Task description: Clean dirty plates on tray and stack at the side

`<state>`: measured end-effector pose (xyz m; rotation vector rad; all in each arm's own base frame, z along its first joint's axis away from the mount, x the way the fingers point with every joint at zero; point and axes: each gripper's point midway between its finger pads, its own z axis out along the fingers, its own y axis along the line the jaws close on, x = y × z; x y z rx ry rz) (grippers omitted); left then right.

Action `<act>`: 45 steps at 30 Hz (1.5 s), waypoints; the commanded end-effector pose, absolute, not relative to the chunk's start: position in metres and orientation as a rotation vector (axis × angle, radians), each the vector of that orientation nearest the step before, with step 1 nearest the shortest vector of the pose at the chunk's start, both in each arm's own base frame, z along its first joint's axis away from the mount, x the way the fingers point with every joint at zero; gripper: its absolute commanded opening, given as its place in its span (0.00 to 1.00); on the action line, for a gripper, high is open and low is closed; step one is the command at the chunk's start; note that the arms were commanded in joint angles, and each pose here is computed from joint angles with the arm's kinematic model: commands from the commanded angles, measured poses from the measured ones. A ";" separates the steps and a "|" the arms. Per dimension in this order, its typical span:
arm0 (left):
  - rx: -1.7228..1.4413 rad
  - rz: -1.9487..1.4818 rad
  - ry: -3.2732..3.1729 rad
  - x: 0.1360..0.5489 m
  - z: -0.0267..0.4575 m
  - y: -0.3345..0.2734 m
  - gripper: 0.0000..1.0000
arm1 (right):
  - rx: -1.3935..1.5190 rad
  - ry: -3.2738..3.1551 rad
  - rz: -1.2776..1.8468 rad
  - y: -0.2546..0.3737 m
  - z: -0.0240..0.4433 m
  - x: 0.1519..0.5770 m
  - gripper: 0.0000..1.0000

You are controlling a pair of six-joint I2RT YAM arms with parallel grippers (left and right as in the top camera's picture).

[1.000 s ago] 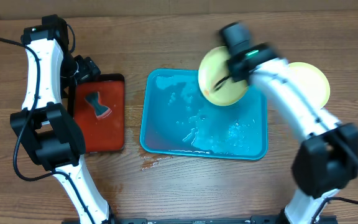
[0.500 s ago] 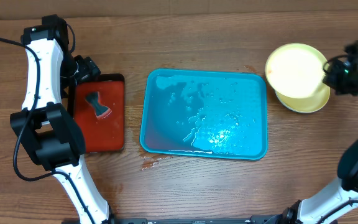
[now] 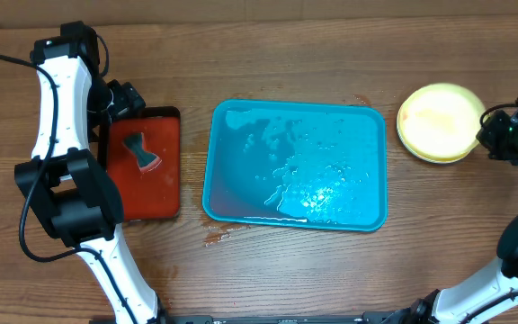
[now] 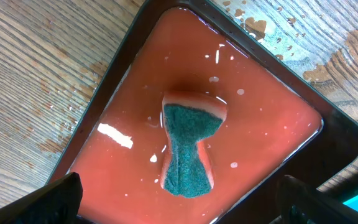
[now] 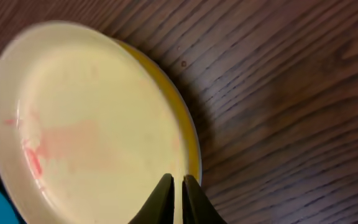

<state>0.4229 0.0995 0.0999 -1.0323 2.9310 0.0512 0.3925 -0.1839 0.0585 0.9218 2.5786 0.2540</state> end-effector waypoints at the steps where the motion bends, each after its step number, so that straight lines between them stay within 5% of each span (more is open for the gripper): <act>1: -1.000 0.041 2.920 0.426 0.107 0.098 1.00 | 0.910 2.551 0.258 -0.182 0.071 0.394 0.07; 2: -1.000 0.041 2.920 0.426 0.107 0.098 1.00 | 0.912 2.554 0.259 -0.182 0.071 0.393 0.13; 3: -1.000 0.041 2.920 0.426 0.107 0.098 1.00 | 0.915 2.559 0.261 -0.181 0.070 0.392 0.34; 6: -1.000 0.041 2.920 0.426 0.107 0.098 1.00 | 0.925 2.578 0.276 -0.178 0.070 0.388 0.39; 8: -1.000 0.041 2.920 0.426 0.107 0.098 1.00 | 0.933 2.598 0.306 -0.172 0.071 0.384 0.59; 9: -1.000 0.041 2.920 0.426 0.107 0.098 1.00 | 0.932 2.603 0.329 -0.169 0.074 0.382 1.00; 26: -1.000 0.041 2.920 0.426 0.107 0.098 1.00 | 0.564 2.485 0.376 -0.056 0.216 0.320 1.00; 35: -1.000 0.041 2.920 0.426 0.107 0.098 1.00 | 0.162 2.577 0.536 0.053 0.216 0.265 1.00; 45: -1.000 0.041 2.920 0.426 0.107 0.098 1.00 | 0.113 2.640 0.541 0.065 0.205 0.262 1.00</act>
